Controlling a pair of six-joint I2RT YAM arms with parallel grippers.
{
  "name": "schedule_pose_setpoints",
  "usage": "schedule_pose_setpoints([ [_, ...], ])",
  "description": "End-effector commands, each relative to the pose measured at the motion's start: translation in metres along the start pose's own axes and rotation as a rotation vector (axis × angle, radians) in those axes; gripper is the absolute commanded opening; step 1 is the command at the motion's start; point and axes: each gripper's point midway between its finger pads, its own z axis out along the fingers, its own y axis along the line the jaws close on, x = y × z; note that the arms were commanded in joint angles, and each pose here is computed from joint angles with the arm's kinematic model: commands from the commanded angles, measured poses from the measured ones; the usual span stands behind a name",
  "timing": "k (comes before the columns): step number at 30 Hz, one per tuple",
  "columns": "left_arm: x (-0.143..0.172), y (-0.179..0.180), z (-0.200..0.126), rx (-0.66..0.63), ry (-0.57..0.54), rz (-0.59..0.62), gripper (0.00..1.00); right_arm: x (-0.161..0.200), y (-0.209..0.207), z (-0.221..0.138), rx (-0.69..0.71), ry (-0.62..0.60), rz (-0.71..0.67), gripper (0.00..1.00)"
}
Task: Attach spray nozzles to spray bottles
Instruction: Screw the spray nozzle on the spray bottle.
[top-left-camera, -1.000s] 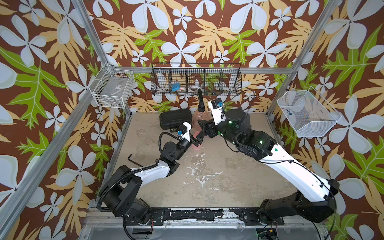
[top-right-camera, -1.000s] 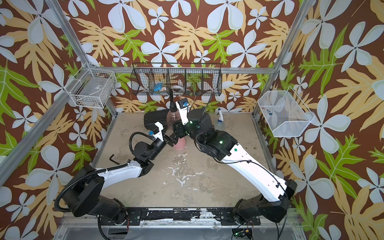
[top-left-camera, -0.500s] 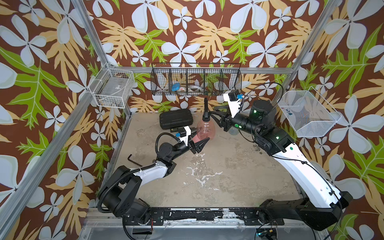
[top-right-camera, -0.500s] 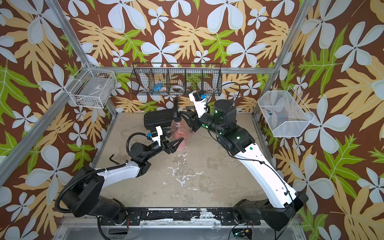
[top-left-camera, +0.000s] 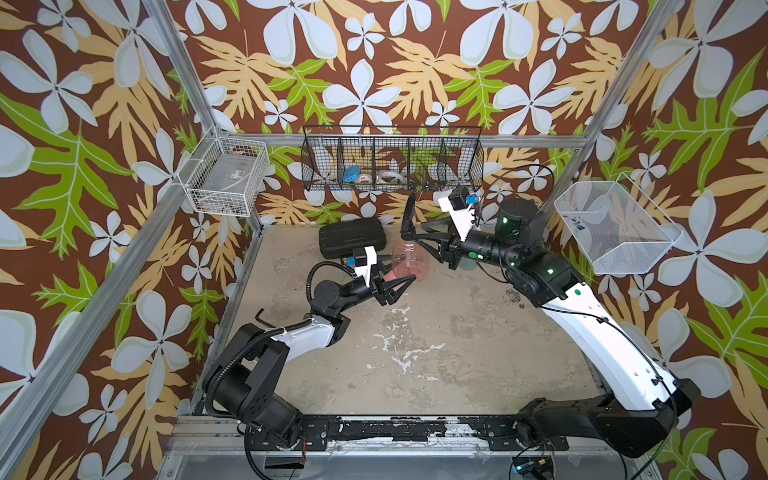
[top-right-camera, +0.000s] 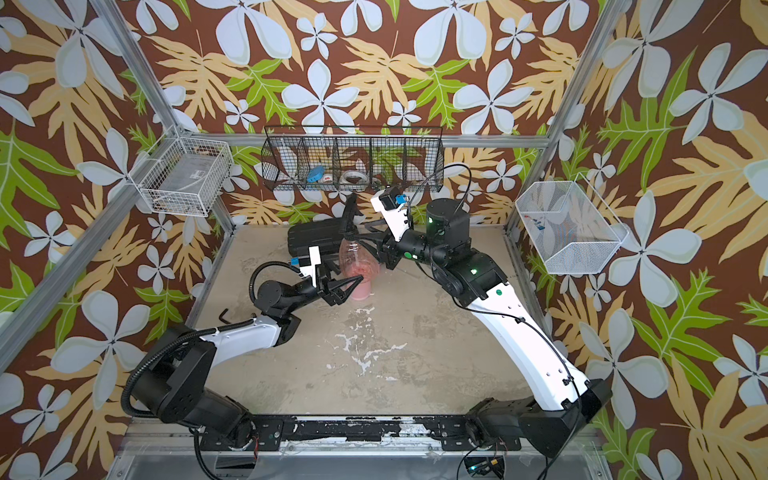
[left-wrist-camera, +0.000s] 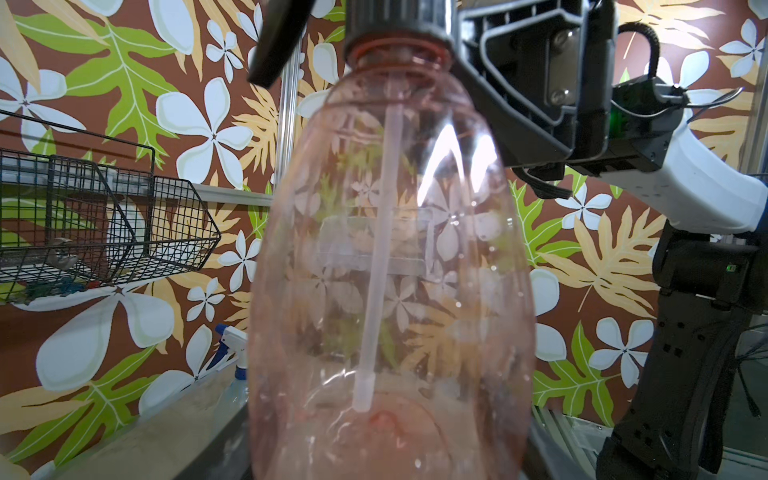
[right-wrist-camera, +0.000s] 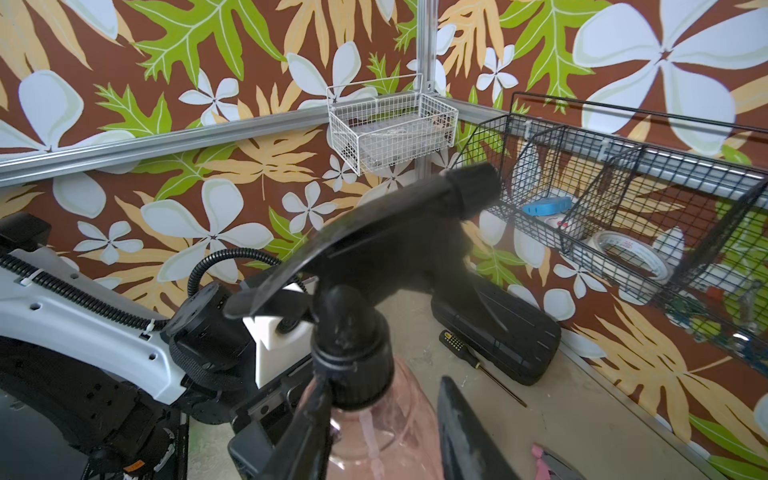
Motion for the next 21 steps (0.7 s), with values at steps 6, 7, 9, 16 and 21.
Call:
schedule_pose_setpoints([
  [6,0.001,-0.009,0.003,0.078,0.021,-0.004,0.46,-0.001,0.011,0.01,-0.099,-0.001,0.001,0.42],
  [7,0.001,-0.008,0.003,0.074,0.022,0.001,0.45,-0.001,0.011,0.011,-0.099,0.001,0.002,0.42],
  [9,0.002,-0.005,0.003,0.061,0.025,0.011,0.45,-0.001,0.009,0.011,-0.091,-0.001,0.005,0.42],
  [16,0.0,0.004,0.004,0.006,0.026,0.034,0.43,-0.004,0.004,0.013,-0.064,-0.007,0.021,0.43],
  [21,-0.001,0.011,0.004,-0.038,0.02,0.045,0.42,-0.002,0.004,0.014,-0.071,-0.009,0.034,0.38],
])
